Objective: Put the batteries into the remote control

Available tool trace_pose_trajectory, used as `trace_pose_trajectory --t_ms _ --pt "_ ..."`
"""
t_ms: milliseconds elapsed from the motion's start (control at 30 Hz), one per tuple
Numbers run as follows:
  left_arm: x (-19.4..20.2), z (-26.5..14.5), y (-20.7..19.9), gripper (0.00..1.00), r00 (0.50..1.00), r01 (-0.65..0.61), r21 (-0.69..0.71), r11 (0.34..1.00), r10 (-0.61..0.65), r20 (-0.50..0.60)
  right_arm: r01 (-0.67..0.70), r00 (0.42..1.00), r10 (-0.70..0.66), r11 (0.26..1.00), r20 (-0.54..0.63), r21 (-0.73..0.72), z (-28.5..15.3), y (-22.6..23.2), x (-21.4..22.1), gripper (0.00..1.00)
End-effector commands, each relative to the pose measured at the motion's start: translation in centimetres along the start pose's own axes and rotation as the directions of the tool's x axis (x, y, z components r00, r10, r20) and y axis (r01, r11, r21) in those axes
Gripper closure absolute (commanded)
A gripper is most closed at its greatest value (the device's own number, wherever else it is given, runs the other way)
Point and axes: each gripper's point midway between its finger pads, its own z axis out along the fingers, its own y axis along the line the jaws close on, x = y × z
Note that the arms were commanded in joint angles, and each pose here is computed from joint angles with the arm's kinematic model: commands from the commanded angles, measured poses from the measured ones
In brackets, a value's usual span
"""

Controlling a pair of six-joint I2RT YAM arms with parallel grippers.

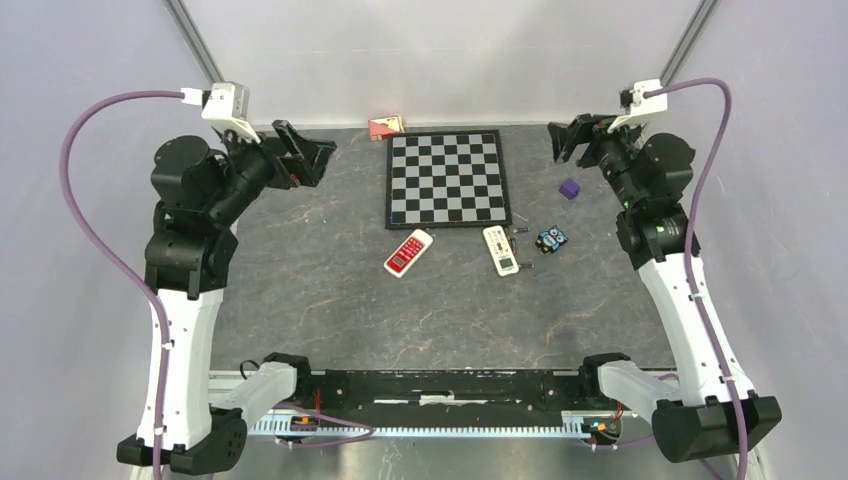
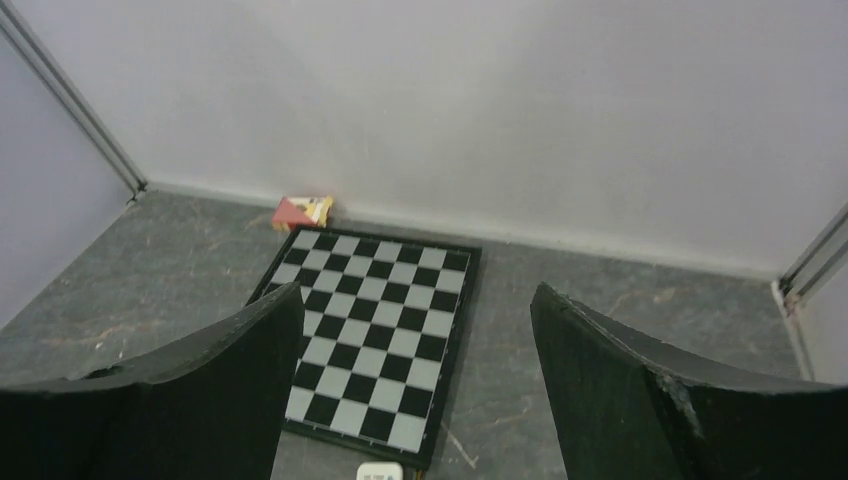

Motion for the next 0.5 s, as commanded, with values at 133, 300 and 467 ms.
trace_pose_trajectory --t_ms 133,300,467 --pt "4.7 1.2 -0.9 0.00 0.992 0.122 0.116 0.986 -0.118 -0.040 -0.175 0.973 0.162 0.982 -0.165 -0.068 -0.4 1.8 8.2 0.10" --pt "8.7 2.1 1.5 0.00 0.978 0.200 0.030 0.979 -0.198 -0.061 -0.230 0.908 0.216 0.973 -0.358 0.004 -1.6 2.4 16.3 0.04" --pt "10.5 3.4 1.6 0.00 0.964 0.265 0.060 0.963 -0.261 -0.058 -0.136 0.828 0.143 0.989 -0.543 0.053 -3.4 4.0 23.9 0.06"
